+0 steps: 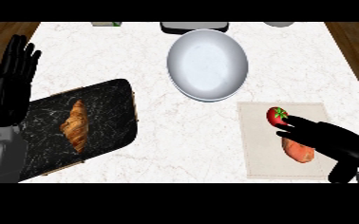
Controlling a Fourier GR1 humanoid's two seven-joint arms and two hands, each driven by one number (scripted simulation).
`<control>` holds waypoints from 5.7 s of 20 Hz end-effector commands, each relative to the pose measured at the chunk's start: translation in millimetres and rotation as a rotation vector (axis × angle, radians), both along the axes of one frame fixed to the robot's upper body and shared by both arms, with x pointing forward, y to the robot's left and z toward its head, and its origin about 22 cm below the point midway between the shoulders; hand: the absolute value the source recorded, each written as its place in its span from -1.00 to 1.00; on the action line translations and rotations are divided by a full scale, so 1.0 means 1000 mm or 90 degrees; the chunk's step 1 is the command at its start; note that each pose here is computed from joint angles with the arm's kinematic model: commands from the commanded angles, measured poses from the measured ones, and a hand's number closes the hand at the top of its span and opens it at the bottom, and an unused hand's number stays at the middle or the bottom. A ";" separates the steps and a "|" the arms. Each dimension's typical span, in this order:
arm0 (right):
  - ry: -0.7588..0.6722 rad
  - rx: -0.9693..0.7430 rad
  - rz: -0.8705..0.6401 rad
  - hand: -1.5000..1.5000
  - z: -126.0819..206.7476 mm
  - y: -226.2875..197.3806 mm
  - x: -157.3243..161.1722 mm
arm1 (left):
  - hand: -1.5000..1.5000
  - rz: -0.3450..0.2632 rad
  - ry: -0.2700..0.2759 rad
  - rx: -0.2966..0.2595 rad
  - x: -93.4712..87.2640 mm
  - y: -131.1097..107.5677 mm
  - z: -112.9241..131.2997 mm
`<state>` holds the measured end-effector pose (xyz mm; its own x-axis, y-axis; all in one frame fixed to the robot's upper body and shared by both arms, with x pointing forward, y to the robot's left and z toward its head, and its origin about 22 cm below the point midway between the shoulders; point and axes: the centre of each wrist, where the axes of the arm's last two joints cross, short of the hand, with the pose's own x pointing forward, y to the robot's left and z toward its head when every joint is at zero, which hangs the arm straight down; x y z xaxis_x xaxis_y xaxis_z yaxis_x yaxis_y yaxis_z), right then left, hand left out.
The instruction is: Pick the squash from the placemat and place it in the bowl
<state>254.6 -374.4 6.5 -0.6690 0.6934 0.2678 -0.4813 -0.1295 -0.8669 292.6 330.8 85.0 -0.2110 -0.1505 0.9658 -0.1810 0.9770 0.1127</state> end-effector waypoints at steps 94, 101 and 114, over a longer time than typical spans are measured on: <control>0.064 0.379 -0.397 -1.00 0.074 0.228 0.180 | 0.00 -0.029 -0.002 -0.004 0.007 -0.019 -0.009; -0.049 0.582 -0.463 -1.00 0.082 0.192 0.188 | 0.00 -0.023 0.003 -0.009 0.007 -0.016 -0.002; -0.075 0.742 -0.601 -1.00 0.101 0.022 0.178 | 0.00 -0.005 -0.010 0.002 0.007 -0.016 -0.007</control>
<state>447.1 -306.9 117.4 -0.1582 0.3626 0.9184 0.0477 0.9319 -0.3596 300.4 319.5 87.9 -0.2219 -0.1345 0.9658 -0.1555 0.9826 0.1011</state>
